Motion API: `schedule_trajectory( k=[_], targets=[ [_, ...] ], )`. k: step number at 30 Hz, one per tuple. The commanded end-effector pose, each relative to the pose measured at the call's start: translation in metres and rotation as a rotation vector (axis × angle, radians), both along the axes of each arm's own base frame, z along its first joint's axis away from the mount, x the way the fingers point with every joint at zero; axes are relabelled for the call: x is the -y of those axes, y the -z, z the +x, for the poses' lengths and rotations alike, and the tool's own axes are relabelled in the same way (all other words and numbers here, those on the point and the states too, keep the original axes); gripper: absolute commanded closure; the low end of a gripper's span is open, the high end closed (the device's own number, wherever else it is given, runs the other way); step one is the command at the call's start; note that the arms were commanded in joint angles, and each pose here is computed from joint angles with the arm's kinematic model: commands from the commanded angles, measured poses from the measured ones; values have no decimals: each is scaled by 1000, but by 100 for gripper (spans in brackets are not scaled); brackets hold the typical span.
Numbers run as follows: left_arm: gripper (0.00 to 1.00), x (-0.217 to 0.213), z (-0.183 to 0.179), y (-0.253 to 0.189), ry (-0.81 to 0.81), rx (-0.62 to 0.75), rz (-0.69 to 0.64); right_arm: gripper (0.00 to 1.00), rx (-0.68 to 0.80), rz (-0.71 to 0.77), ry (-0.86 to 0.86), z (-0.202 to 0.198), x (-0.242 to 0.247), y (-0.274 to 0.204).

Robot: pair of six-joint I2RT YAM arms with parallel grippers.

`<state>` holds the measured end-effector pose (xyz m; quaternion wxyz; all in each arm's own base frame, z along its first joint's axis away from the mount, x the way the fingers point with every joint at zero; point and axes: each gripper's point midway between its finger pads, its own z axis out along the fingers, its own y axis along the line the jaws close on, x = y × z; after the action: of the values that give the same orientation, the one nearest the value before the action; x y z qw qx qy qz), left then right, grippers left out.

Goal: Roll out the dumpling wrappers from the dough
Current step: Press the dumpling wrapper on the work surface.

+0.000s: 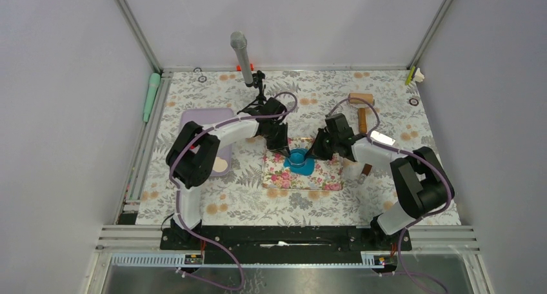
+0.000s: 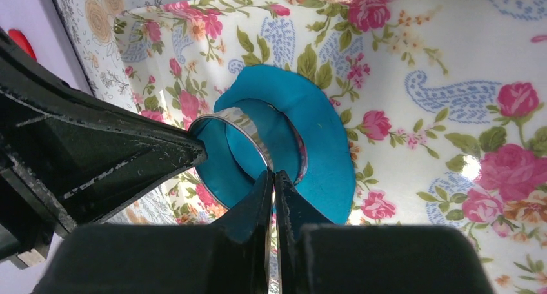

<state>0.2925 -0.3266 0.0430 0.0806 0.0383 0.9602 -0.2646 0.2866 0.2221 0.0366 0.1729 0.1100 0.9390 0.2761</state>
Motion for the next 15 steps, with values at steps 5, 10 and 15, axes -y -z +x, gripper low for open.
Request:
schedule_trajectory(
  k=[5,10,15],
  targets=[
    [100,-24,-29,68,62,-160,183,100,-201,-129,23,-68,17,49],
    [100,-41,-59,67,74,-188,201,100,-161,-184,18,-51,20,44],
    [100,-51,-88,56,74,-197,186,100,-114,-243,3,-31,22,37]
  ],
)
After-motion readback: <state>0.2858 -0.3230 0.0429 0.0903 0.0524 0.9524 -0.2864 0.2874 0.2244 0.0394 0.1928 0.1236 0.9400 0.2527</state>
